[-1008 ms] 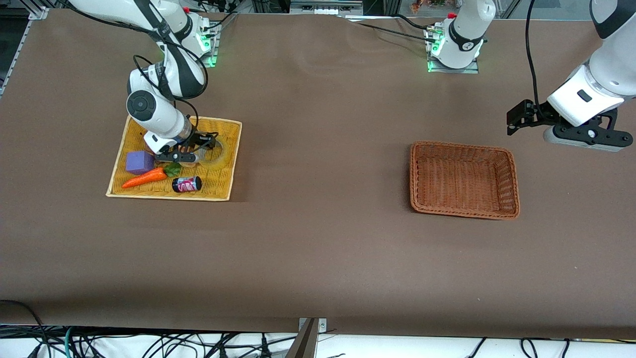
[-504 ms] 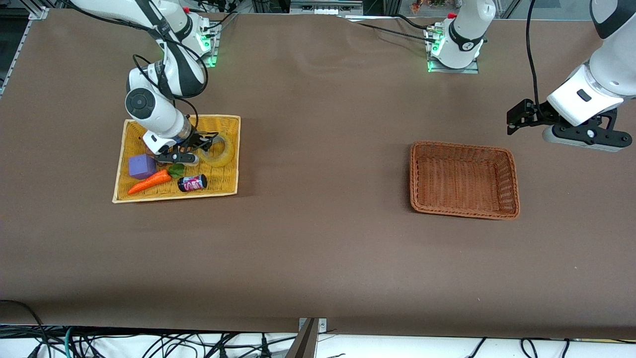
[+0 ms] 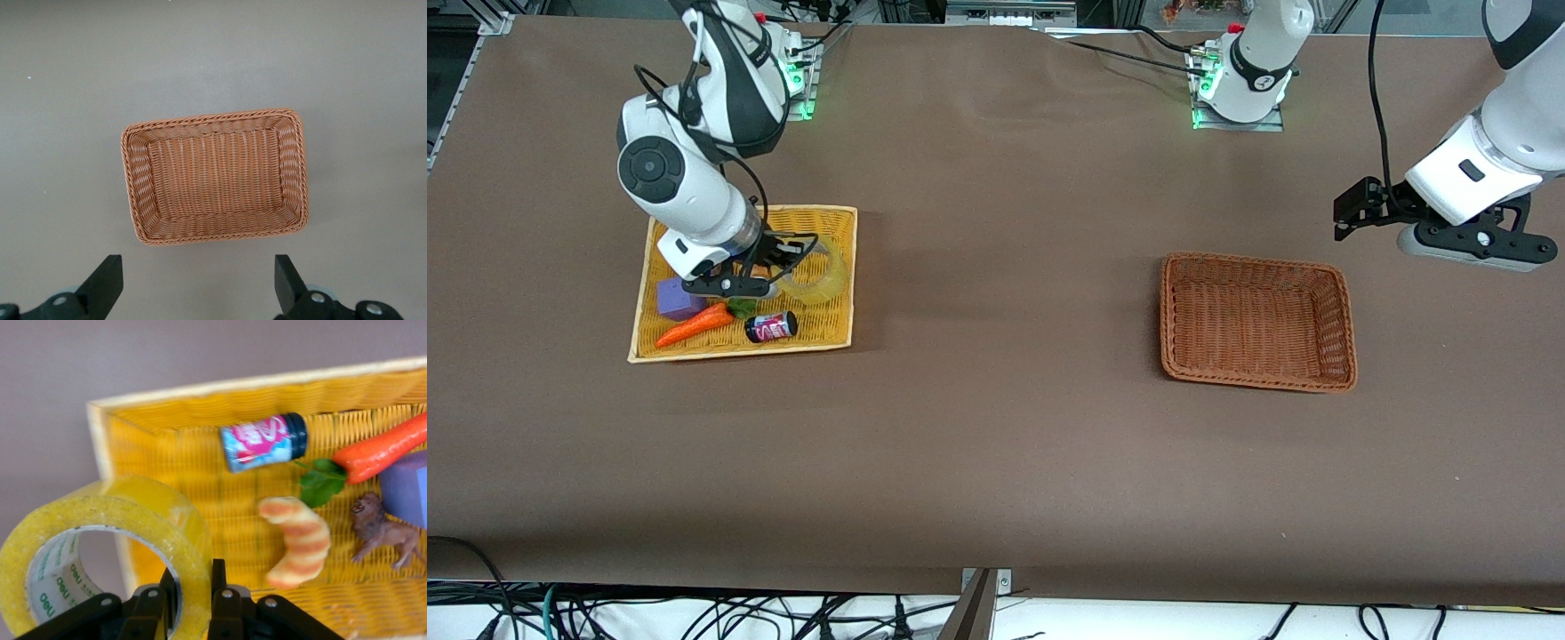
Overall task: Transfer tape with both arms
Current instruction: 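Lift the tape roll and carry it toward the brown basket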
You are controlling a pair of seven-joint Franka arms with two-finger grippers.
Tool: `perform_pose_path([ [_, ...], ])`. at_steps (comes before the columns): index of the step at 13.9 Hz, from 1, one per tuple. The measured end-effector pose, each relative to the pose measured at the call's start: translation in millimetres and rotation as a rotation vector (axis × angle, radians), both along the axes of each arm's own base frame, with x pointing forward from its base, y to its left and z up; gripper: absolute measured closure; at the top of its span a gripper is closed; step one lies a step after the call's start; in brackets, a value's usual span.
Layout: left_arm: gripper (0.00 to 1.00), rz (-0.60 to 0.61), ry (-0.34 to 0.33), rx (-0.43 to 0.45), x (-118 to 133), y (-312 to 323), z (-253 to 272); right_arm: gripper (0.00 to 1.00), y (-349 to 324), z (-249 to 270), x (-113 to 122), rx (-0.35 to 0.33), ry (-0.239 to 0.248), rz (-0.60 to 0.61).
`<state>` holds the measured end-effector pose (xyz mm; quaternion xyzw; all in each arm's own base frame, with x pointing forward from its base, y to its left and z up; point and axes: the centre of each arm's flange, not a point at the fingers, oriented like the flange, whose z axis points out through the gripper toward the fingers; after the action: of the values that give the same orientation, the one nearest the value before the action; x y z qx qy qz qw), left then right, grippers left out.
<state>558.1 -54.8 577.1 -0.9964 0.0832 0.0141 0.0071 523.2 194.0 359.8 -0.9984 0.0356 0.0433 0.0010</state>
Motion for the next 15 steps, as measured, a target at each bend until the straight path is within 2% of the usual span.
perform_pose_path([
  [2,0.0,-0.002,0.0,0.0,0,-1,0,0.78,46,16,3,0.02,-0.017,-0.043],
  [4,0.0,-0.002,0.0,0.0,0,-1,0,0.78,95,10,2,0.037,-0.008,-0.082],
  [7,0.0,-0.002,0.0,0.0,0,-1,0,0.78,169,-12,0,0.024,-0.008,-0.14],
  [11,0.0,-0.004,-0.001,0.0,0,-2,1,0.78,239,-68,-7,-0.03,-0.013,-0.211],
  [15,0.0,-0.008,-0.004,0.0,0,-5,2,0.78,288,-91,-8,-0.009,-0.017,-0.284],
])
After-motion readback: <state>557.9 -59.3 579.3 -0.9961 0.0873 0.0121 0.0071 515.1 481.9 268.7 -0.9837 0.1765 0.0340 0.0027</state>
